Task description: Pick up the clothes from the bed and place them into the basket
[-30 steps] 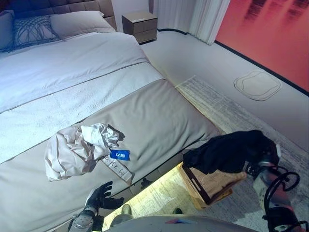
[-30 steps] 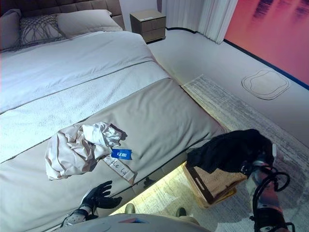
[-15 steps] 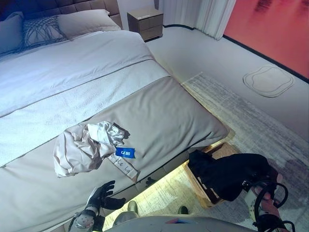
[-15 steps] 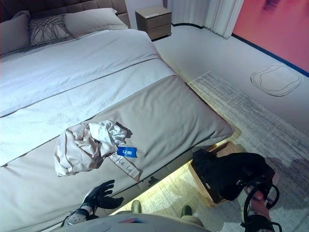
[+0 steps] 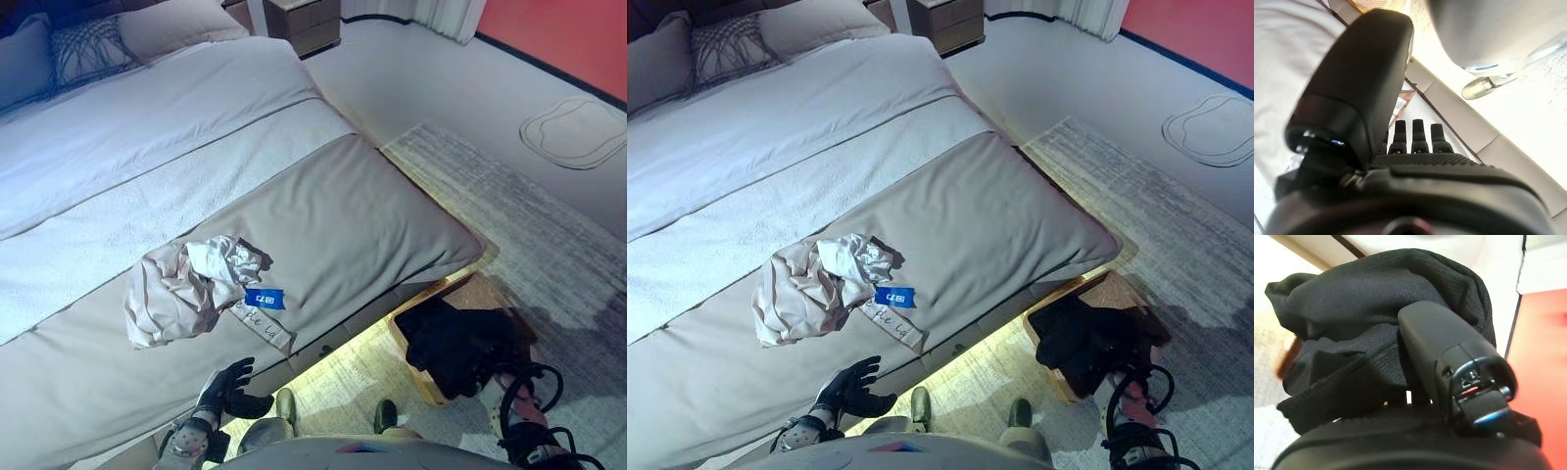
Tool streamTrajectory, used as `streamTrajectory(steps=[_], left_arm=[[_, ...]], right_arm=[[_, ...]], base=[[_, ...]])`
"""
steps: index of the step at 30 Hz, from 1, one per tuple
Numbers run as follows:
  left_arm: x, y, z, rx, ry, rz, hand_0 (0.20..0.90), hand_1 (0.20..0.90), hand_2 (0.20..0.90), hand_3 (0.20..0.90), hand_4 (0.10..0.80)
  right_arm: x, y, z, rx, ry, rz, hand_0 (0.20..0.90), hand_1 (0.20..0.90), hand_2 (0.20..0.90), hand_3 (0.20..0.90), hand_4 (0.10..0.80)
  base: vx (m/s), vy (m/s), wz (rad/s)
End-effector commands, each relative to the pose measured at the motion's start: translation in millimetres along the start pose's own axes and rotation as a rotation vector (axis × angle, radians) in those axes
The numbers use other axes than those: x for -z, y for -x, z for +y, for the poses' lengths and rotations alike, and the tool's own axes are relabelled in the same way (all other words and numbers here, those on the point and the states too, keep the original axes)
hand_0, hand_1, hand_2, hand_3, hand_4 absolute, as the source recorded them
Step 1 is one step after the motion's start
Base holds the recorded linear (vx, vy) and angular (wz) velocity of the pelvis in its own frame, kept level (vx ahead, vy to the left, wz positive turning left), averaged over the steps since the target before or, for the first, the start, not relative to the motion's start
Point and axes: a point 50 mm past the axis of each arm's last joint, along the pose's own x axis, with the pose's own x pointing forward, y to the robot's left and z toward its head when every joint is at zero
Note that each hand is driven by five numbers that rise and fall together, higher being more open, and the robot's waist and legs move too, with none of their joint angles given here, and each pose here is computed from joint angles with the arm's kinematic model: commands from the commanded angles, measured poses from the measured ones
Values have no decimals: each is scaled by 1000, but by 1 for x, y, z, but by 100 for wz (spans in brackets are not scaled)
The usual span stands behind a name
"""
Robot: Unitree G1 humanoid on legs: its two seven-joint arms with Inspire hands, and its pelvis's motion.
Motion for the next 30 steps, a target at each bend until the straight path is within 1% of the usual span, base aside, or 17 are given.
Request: streamTrajectory(steps=[1,4,7,9,12,17,20,21,22,23,26,30], left_arm=[[-49,-17,16,-10,-42,-160,900,900,900,900,800],[-59,-21,17,-19,-40,-193,900,900,900,900,800],[-55,-19,17,-36,-39,-187,900,900,900,900,800],[-51,-17,18,-41,-34,-181,900,900,900,900,800],[-51,-17,18,-38,-13,-188,900,900,900,900,800],[-73,-22,15,-39,58,-270,900,900,900,900,800],[-89,-25,15,-42,80,-319,900,900,900,900,800],[-94,-25,16,-43,86,-336,900,900,900,900,800],[-97,-26,16,-42,86,-346,900,900,900,900,800],[-100,-26,16,-41,86,-354,900,900,900,900,800],[-108,-24,21,-49,87,-378,900,900,900,900,800],[-104,-23,23,-52,87,-372,900,900,900,900,800]], right_arm=[[-74,-13,8,70,-115,-257,300,300,300,200,100],[-89,-17,2,179,-214,-289,300,300,300,200,100],[-104,-14,-4,332,-285,-348,300,300,300,200,100],[-110,-13,-8,367,-287,-370,300,300,300,200,100],[-131,-15,-17,386,-258,-411,300,300,300,200,100],[-186,-18,-25,358,-234,-501,300,300,300,200,100],[-204,-18,-22,348,-243,-519,300,300,300,200,100],[-207,-19,-21,325,-251,-509,458,458,458,384,284],[-210,-20,-21,300,-244,-504,639,639,639,595,495],[-213,-20,-20,286,-239,-511,900,900,900,900,800],[-225,-17,-10,229,-212,-537,900,900,900,900,800],[-227,-15,-2,172,-145,-566,900,900,900,900,800]], base=[[-208,-38,18],[-133,-43,5],[-13,-25,3],[10,29,0],[-26,118,-1],[-120,123,-9],[-121,-20,-19],[-93,-74,-9],[-70,-67,-7],[-52,-65,-6],[-32,-46,-4],[4,18,2]])
